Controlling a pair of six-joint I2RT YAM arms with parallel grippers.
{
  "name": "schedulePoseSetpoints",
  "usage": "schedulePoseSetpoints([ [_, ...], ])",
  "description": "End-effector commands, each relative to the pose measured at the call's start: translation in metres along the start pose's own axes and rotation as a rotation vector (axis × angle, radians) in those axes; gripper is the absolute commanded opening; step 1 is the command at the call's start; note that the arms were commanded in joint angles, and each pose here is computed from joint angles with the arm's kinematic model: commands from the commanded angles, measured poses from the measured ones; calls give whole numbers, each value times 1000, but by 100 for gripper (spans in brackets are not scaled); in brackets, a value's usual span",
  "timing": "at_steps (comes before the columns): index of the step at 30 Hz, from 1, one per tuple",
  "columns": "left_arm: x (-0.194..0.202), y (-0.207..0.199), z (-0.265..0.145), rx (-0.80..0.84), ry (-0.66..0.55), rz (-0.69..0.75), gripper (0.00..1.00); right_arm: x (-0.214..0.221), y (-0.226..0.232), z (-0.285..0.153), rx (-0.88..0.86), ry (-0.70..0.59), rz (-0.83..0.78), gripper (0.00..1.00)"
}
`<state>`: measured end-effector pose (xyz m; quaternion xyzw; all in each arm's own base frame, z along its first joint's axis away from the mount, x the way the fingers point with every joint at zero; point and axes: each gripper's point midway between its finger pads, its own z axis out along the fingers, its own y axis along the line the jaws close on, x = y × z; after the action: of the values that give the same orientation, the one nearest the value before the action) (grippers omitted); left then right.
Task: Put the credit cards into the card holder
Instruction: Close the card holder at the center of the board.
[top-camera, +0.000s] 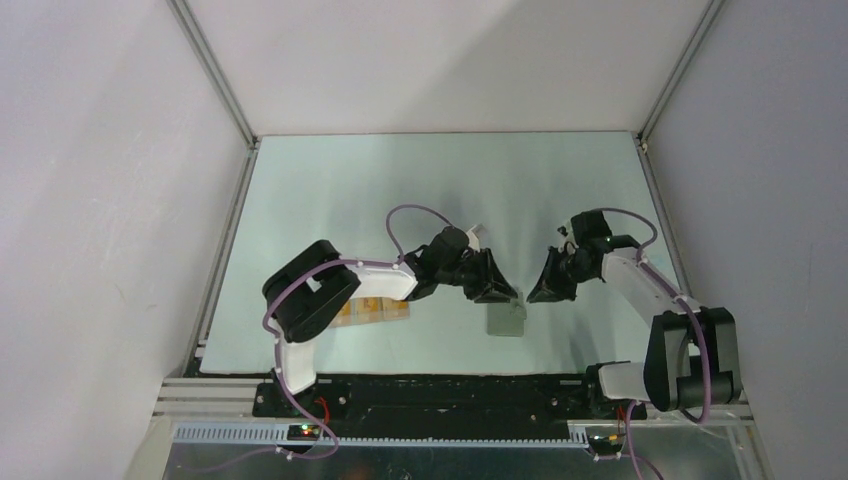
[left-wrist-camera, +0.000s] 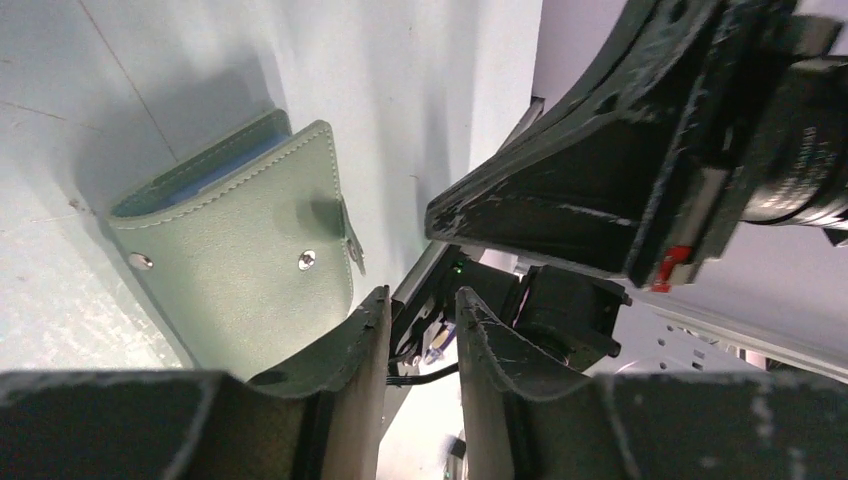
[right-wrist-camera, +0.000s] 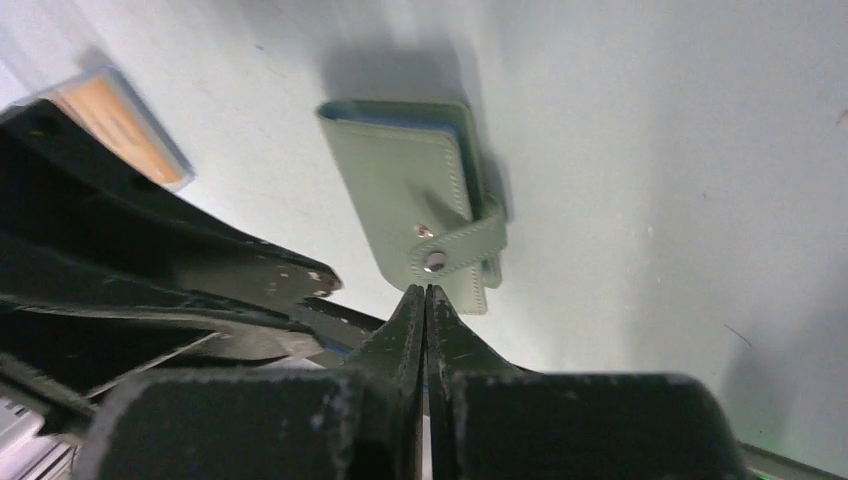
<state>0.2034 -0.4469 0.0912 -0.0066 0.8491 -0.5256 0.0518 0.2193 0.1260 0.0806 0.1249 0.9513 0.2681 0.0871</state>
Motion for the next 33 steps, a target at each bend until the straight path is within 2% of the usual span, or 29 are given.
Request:
schedulePoseSetpoints([
  [1,-1,7,2,7,-10,-18,36,15,-17,11,48,59,31,0],
  [4,-1,25,2,-59,-22,-33,34,16,-21,17,53,77,32,0],
  [6,1,39,4,-101,-19,-44,30,18,-21,21,48,88,30,0],
  [8,3,49,6,-125,-14,-53,20,20,-18,24,44,100,19,0],
  [12,6,61,13,-149,4,-63,10,23,-17,33,51,115,11,0],
  [18,9,69,15,-166,12,-68,6,23,-19,50,61,136,11,0],
  [21,9,65,13,-156,14,-66,8,21,-19,55,59,135,7,0],
  [25,8,50,9,-124,13,-59,28,23,-19,60,66,144,3,0],
  [33,11,36,13,-73,55,-70,35,24,-20,63,70,151,2,0],
])
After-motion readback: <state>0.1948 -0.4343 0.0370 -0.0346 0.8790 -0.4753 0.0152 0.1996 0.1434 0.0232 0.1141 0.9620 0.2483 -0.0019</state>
